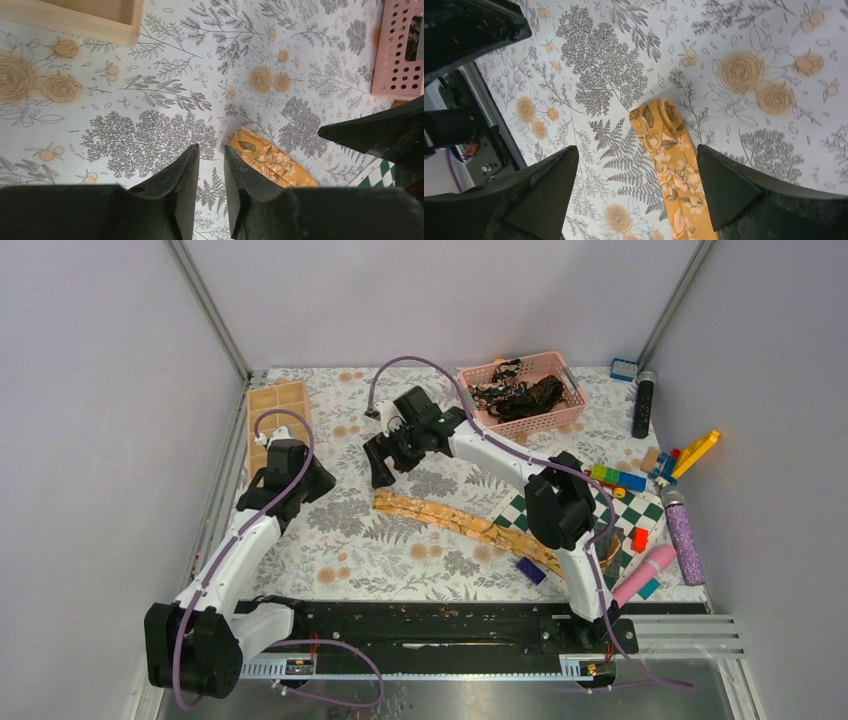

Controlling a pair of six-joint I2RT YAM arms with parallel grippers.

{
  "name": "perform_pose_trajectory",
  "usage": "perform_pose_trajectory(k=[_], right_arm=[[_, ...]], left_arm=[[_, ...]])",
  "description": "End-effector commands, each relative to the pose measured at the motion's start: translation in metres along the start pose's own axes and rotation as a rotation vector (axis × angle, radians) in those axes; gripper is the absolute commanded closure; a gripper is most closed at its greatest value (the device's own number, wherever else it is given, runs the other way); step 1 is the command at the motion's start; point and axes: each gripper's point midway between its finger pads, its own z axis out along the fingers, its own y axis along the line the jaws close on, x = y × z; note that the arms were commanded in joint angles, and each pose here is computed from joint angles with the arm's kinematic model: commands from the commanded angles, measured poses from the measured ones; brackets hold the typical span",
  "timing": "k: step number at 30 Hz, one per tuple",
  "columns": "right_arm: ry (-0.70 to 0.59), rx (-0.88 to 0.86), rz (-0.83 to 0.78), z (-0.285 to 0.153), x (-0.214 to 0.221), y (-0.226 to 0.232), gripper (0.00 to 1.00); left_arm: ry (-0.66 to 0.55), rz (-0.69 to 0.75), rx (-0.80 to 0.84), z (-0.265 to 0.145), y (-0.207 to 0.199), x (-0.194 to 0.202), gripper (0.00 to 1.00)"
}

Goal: Roll the ties
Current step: Roll the tie at the center of the board.

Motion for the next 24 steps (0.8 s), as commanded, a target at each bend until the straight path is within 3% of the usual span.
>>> perform_pose_trajectory(k=[1,8,24], right_arm=[[0.052,-0.005,-0.211,0.014,0.007,0.011,0.04],[0.164,0.083,-0.375,0.036,0.016,0.007,0.04],[0.303,0.146,-0.501,0.058,0.034,-0.005,0.03]], left_arm=[[-0.089,-0.049,-0.027,-0.015,0.008,-0.022,0.71],[-0.112,-0.075,-0.053,-0.023,0.023,-0.025,0.57],[-0.113,-0.074,-0.063,-0.026,0.032,-0.027,0.55]])
